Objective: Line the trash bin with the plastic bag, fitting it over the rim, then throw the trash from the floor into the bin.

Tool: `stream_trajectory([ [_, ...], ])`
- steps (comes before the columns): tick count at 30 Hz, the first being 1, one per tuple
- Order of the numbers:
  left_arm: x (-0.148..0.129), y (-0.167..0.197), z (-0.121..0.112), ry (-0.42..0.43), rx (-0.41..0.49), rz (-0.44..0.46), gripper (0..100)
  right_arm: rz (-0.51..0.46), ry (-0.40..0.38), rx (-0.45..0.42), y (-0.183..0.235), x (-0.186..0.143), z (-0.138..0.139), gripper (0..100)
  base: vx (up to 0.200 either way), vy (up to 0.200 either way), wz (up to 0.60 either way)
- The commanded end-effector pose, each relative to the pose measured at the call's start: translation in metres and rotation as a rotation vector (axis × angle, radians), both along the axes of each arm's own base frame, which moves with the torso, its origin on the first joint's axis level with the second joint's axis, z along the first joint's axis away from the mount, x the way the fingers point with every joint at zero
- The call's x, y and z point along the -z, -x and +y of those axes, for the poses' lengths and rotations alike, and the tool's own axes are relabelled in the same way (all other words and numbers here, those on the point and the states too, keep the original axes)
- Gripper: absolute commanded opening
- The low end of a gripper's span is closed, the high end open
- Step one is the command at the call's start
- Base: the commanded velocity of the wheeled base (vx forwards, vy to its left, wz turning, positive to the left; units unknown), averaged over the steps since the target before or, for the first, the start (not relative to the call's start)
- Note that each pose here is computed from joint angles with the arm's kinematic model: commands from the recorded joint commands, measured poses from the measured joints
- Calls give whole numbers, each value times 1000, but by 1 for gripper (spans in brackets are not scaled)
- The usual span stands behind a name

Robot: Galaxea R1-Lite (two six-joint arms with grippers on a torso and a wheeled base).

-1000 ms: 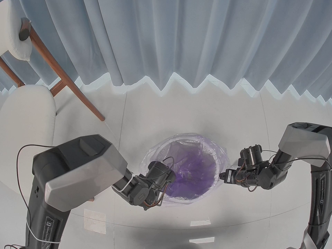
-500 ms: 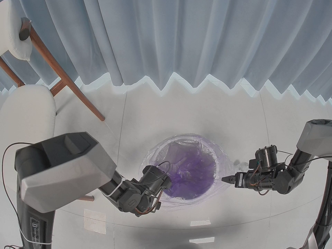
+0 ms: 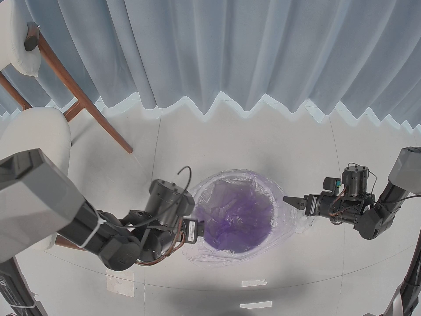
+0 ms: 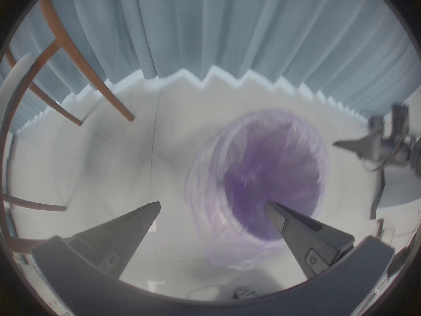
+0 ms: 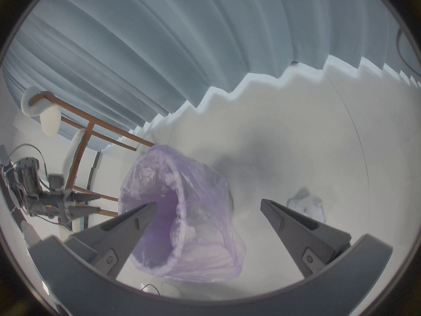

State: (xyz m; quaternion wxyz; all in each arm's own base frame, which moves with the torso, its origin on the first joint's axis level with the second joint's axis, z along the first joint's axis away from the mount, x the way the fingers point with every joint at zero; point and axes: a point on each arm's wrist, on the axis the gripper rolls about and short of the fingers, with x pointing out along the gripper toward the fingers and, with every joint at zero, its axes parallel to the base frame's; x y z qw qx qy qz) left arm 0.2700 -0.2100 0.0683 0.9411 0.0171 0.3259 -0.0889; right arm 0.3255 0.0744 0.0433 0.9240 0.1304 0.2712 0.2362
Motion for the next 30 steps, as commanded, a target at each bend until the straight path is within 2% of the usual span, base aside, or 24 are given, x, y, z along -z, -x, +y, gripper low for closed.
stream_trajectory([
  [1,-63,14,40,192,-33,-220,100,-80,-19,-13,-29,13,1,100,0,0,0],
  [5,-94,33,59,256,-48,-300,100,-75,-23,-27,-39,23,5,100,0,0,0],
  [6,-94,33,59,256,-48,-300,100,-75,-23,-27,-39,23,5,100,0,0,0],
  [9,-110,57,76,329,-34,-355,100,-90,-20,-30,-54,33,8,100,0,0,0],
  [16,-132,79,110,369,-87,-442,100,-102,-23,-42,-70,41,16,100,0,0,0],
  [17,-132,78,114,366,-104,-446,100,-107,-23,-42,-73,42,17,0,0,0,0],
  [22,-135,77,129,357,-169,-474,100,-146,-35,-39,-84,35,20,0,0,0,0],
  [26,-134,78,134,336,-181,-481,100,-151,-40,-39,-92,35,22,0,0,0,0],
  [30,-130,80,137,298,-175,-483,100,-116,-57,-20,-103,42,22,0,0,0,0],
])
